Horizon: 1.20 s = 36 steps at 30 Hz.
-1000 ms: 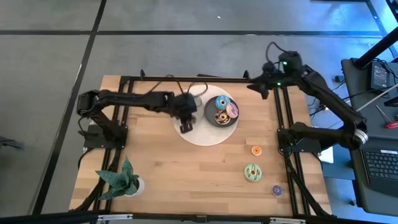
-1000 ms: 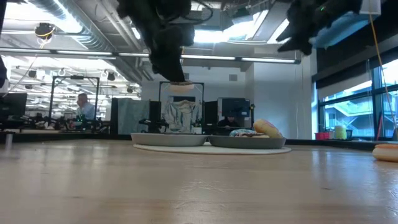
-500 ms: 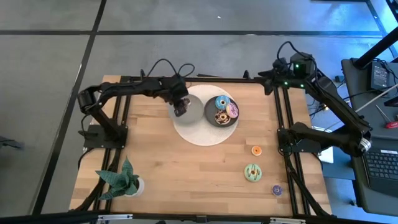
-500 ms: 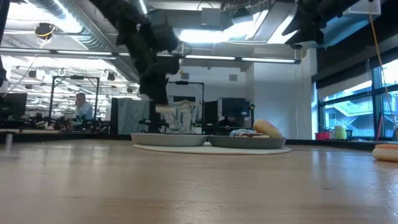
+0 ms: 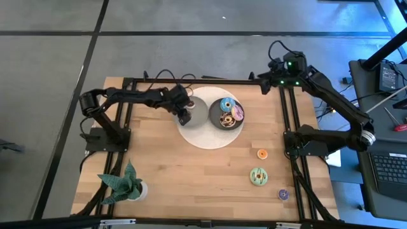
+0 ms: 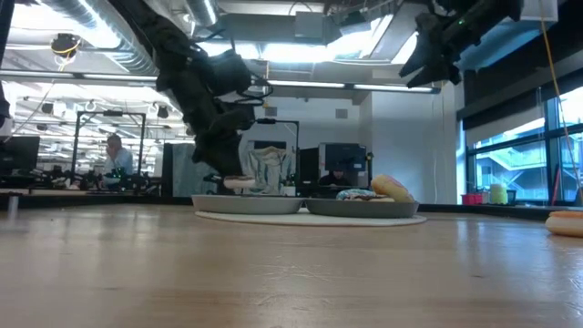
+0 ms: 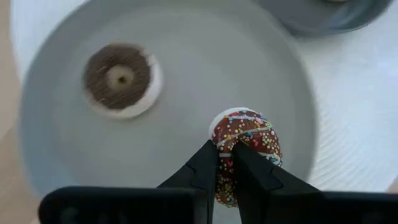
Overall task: Pick & Place donuts
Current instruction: Put the small brown donut on the gray plate
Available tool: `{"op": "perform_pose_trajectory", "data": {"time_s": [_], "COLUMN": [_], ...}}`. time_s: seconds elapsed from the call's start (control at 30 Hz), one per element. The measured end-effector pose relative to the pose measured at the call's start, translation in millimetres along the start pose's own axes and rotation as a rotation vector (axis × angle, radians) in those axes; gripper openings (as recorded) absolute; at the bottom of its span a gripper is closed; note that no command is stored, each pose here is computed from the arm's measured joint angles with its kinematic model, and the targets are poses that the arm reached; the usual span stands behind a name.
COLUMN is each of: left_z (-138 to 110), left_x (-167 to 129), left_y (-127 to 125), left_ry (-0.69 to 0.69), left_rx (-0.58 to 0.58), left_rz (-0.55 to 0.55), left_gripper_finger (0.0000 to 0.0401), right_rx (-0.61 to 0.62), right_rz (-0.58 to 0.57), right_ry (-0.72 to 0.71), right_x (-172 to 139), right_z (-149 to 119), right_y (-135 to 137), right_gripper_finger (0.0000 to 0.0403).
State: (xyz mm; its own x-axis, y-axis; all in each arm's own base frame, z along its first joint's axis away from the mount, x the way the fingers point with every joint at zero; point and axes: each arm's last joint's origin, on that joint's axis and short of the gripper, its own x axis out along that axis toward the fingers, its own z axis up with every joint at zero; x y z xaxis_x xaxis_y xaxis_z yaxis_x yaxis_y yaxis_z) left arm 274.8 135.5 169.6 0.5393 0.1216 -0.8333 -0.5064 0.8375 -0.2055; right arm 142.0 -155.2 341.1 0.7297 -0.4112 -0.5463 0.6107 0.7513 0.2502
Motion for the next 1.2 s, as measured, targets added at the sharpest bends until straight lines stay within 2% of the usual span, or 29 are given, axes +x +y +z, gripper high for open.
{"op": "perform_pose_trajectory", "data": {"time_s": [0.13,0.3,0.4,0.73,1.2], "left_z": [-1.0,-3.2,-4.9,-8.4,-8.6], "left_x": [3.8,9.4,9.8,6.5,6.3], "left_y": [-5.0,-5.6,-2.2,18.6,19.6], "left_ry": [-0.007,0.013,0.026,0.08,0.072], "left_rx": [0.021,0.03,0.028,-0.074,-0.136], "left_rz": [0.055,0.048,0.109,0.181,0.21], "left_gripper_finger": [0.0036,0.0036,0.0034,0.0033,0.0054], "right_rx": [-0.021,-0.078,-0.09,-0.069,-0.068], "right_rz": [0.017,0.058,0.072,0.087,0.086], "right_ry": [0.013,-0.041,-0.056,-0.05,-0.05], "right_x": [8.4,11.1,11.5,11.9,11.8], "right_z": [0.4,5.7,6.9,6.5,6.4], "right_y": [2.7,11.6,14.9,16.8,16.8], "right_gripper_finger": [0.02,0.02,0.02,0.02,0.02]}}
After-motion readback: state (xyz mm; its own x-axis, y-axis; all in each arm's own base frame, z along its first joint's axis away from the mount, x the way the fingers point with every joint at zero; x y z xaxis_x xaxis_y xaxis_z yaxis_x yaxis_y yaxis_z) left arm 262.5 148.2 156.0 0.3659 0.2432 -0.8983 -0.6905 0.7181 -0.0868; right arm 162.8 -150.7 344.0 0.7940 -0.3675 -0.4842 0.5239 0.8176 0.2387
